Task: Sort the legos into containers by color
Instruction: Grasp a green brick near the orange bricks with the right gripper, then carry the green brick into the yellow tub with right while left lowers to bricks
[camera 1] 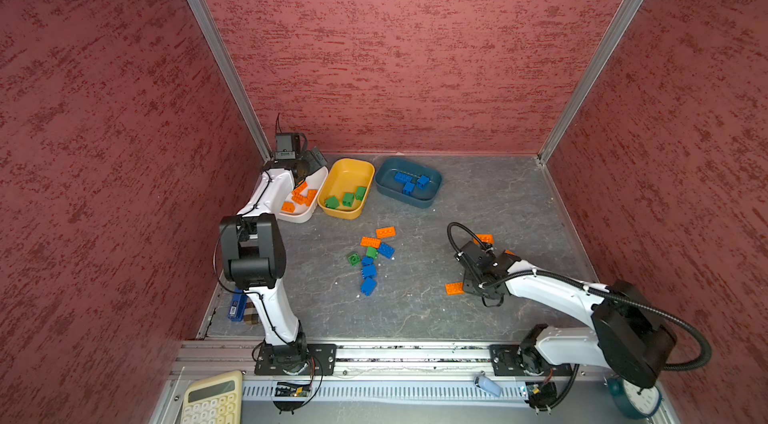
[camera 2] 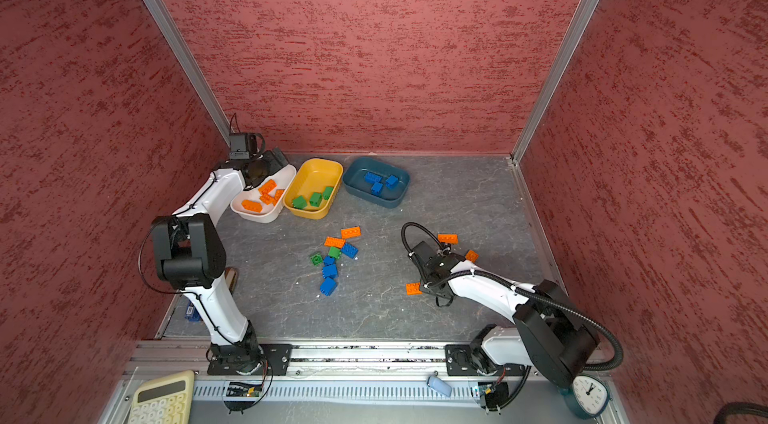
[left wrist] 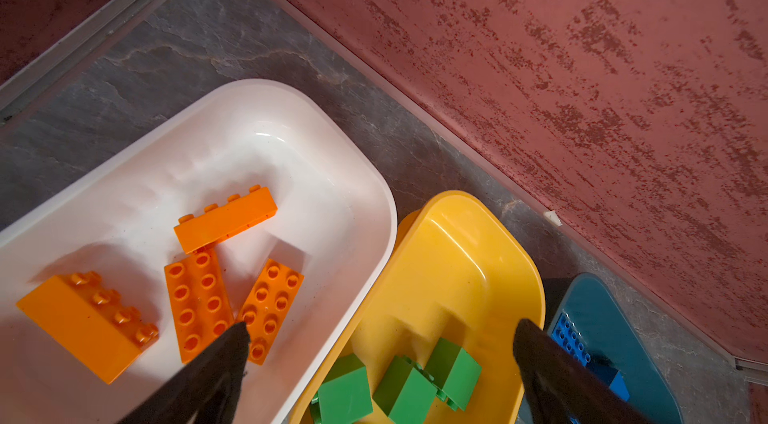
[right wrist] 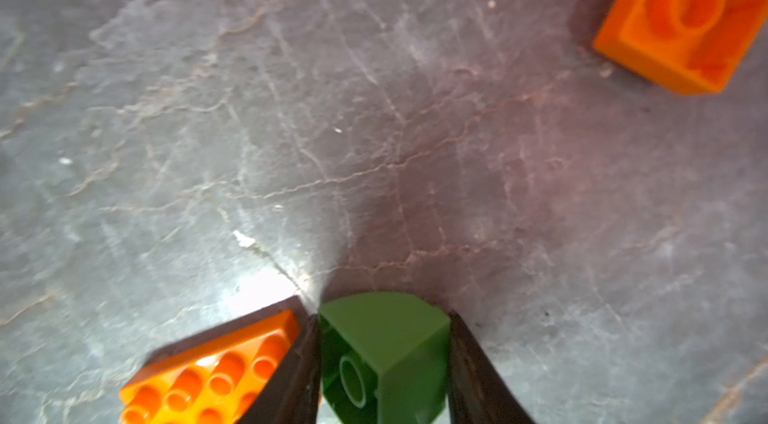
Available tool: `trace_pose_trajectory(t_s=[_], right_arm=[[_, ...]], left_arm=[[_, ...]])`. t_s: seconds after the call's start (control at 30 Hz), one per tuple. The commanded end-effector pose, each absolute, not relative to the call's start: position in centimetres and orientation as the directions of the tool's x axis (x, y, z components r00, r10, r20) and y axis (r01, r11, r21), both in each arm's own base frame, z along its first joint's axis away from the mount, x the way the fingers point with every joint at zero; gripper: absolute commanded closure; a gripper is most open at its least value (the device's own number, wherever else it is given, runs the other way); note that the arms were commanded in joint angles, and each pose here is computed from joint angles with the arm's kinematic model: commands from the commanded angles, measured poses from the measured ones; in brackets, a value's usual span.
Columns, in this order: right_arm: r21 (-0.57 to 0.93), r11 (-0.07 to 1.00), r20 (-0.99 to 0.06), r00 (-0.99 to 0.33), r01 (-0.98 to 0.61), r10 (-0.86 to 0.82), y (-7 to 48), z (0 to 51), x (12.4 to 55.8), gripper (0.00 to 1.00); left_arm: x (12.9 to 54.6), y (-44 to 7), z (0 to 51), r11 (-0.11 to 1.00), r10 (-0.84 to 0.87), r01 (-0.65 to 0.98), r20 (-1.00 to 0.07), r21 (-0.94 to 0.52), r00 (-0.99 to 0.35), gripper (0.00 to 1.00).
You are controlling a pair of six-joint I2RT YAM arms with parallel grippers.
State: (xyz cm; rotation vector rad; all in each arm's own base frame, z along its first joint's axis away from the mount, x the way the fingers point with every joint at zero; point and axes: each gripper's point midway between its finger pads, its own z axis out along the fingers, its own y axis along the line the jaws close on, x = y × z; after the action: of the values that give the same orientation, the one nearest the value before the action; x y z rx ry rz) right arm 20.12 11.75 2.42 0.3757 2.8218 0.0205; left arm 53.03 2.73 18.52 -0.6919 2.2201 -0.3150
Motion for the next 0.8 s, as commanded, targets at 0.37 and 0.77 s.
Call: trace_pose_trajectory(t_s=[0.37,0.77], right_arm=[[0.482,0.780,-0.775,-0.609,-0.398,0.168,29.2,20.7,35.4,0.65],[0.531,0.534,-0.836,-0.512,-0.658,0.200,41.9,21.8,43.0,0.65]], left_arm=[[44.4,-5.0,20.6,0.865,-0.501,-0.296,-0.655,-0.405,-0.566,0.00],[32.7,-5.9,13.3,0.825,-0.562,-0.438,-0.436,-0.358,-0.702,0.01]])
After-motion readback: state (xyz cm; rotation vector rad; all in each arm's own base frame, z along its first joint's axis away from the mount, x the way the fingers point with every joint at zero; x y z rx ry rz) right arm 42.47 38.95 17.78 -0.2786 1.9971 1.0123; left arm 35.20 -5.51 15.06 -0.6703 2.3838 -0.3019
